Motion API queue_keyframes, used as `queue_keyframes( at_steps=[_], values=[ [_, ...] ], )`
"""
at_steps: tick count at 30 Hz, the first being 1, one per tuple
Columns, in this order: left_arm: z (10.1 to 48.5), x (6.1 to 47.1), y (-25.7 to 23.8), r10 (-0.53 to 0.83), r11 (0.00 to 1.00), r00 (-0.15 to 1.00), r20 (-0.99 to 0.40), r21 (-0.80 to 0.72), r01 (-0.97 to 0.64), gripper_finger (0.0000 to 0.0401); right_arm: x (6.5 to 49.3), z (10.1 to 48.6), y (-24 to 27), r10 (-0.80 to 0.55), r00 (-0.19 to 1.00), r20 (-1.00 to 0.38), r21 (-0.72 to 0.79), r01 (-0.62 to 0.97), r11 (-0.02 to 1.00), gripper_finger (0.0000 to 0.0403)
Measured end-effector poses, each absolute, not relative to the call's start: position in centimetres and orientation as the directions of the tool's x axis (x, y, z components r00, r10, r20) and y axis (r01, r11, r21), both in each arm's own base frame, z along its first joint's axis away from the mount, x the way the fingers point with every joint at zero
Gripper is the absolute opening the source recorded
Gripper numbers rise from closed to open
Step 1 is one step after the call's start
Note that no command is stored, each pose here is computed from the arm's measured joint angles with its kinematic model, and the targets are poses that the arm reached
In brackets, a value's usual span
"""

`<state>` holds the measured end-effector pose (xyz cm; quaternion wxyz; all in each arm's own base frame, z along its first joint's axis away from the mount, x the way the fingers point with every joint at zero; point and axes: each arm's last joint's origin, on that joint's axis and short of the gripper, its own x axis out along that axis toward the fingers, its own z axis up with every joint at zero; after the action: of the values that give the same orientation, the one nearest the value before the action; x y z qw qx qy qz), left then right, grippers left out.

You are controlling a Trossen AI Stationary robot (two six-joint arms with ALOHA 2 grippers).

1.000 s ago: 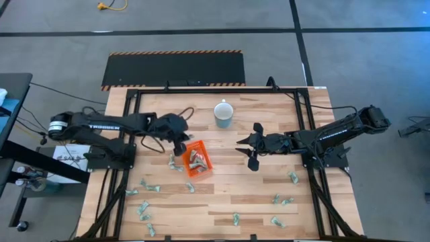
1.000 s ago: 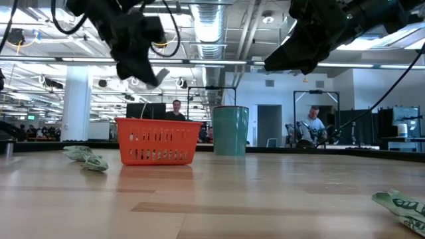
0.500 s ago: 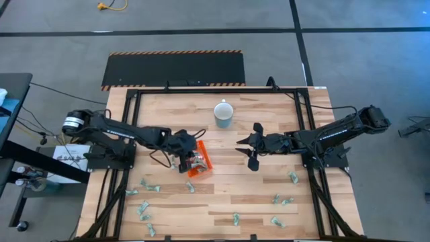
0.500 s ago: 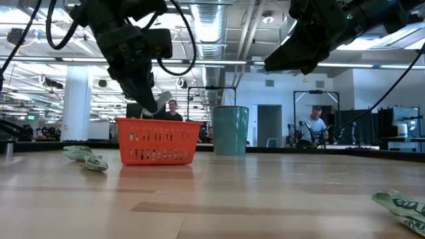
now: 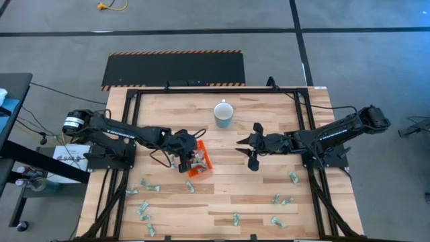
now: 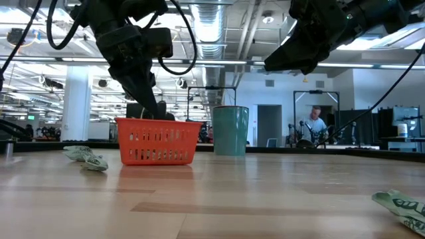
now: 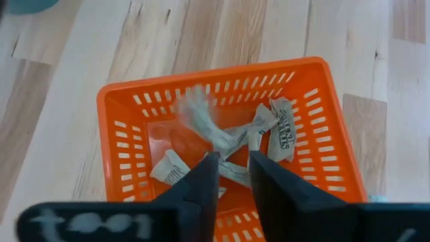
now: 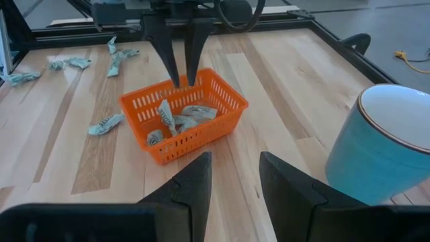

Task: Pick and place items into bin
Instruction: Put the green stevia packet into the orange bin

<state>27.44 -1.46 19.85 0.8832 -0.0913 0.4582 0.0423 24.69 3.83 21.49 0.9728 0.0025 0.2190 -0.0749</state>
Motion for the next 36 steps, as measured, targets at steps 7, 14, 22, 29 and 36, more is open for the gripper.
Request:
queue_keyframes(
  at_steps=[7,14,22,29,36],
  values=[
    [19.8,27.4,-1.4,0.007,0.980,0.574,-0.819,-0.108,-0.166,0.0134,24.6,21.3,3.8,-0.146,0.883,-0.446,-0.026,0.151,0.988,0.0119],
    [20.2,27.3,-1.4,0.009,0.993,0.586,-0.810,-0.064,-0.104,0.0142,23.5,19.7,3.8,-0.159,0.776,-0.611,0.036,0.228,0.973,0.0119],
    [23.6,25.9,-1.1,0.055,0.998,0.703,-0.709,0.046,-0.033,0.0142,20.2,18.3,4.3,-0.144,0.552,-0.821,0.153,0.456,0.877,0.0119],
    [26.8,23.3,-1.0,0.074,0.996,0.820,-0.568,0.085,-0.031,0.0142,17.1,18.8,5.8,-0.044,0.433,-0.900,0.259,0.615,0.745,0.0119],
    [25.7,21.5,-1.4,0.043,0.996,0.886,-0.463,0.094,0.001,0.0142,14.4,19.0,7.8,0.070,0.313,-0.947,0.286,0.727,0.624,0.0119]
  ],
)
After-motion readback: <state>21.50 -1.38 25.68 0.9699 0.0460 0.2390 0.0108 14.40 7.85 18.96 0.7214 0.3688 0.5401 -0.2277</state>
